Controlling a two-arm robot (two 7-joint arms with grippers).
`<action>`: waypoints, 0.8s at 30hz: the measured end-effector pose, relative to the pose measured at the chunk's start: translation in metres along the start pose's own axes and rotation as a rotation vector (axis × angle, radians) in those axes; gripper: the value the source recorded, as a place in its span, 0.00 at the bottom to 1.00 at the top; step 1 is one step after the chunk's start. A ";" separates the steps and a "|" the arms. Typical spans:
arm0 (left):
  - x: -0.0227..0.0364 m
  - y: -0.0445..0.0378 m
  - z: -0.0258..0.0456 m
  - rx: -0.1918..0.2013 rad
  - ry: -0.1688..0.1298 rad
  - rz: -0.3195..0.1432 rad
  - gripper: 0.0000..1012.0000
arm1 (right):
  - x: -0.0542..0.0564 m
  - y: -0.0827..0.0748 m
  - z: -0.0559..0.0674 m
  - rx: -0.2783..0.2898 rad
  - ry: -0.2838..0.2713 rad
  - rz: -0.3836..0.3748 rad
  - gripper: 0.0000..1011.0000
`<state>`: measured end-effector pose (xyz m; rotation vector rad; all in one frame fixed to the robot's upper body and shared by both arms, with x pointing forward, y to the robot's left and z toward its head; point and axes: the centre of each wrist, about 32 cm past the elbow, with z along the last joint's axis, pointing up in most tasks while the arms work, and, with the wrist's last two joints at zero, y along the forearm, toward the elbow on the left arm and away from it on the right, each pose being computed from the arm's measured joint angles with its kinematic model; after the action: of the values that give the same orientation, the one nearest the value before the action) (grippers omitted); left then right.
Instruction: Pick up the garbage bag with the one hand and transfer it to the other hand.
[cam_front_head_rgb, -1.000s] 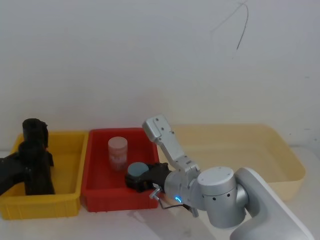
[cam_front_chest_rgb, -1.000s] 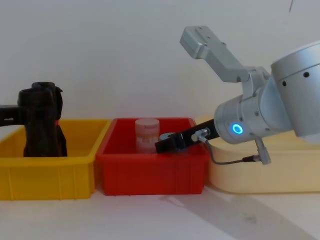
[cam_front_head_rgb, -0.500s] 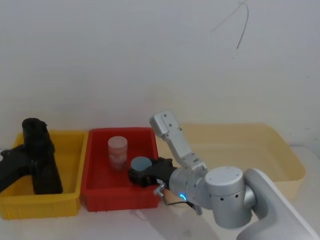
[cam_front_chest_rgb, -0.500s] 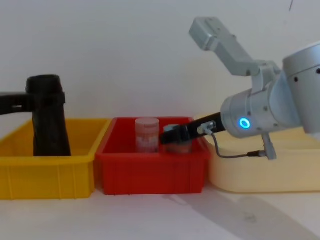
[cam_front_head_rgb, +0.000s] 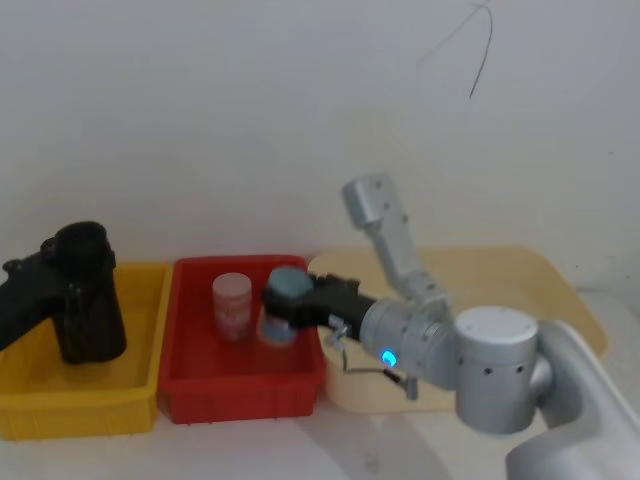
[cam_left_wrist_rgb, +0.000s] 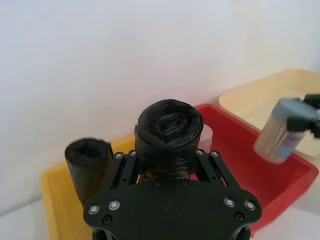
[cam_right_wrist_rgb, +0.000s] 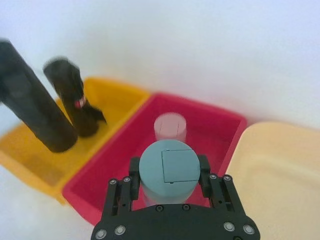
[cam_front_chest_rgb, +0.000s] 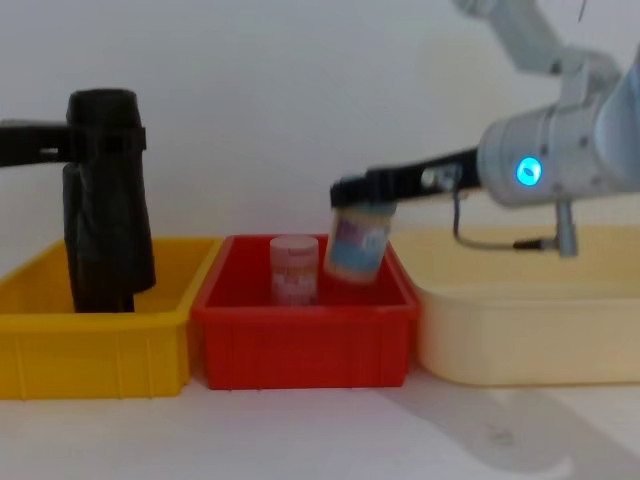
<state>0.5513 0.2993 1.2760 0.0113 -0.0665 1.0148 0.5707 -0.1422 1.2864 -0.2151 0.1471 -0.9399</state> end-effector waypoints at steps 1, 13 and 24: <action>0.0000 0.0000 0.0000 0.000 0.000 0.000 0.42 | 0.001 -0.001 0.002 0.006 0.006 0.001 0.66; -0.0065 -0.0137 0.0230 -0.032 -0.060 -0.003 0.42 | 0.016 -0.029 0.032 0.125 0.062 -0.059 0.66; -0.0077 -0.0367 0.0342 -0.065 -0.075 -0.075 0.42 | 0.028 -0.041 0.039 0.148 0.026 -0.207 0.66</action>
<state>0.5767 0.2721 1.3105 -0.0075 -0.1661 0.9371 0.5638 -0.1836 1.3335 -0.0819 0.0789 -1.1549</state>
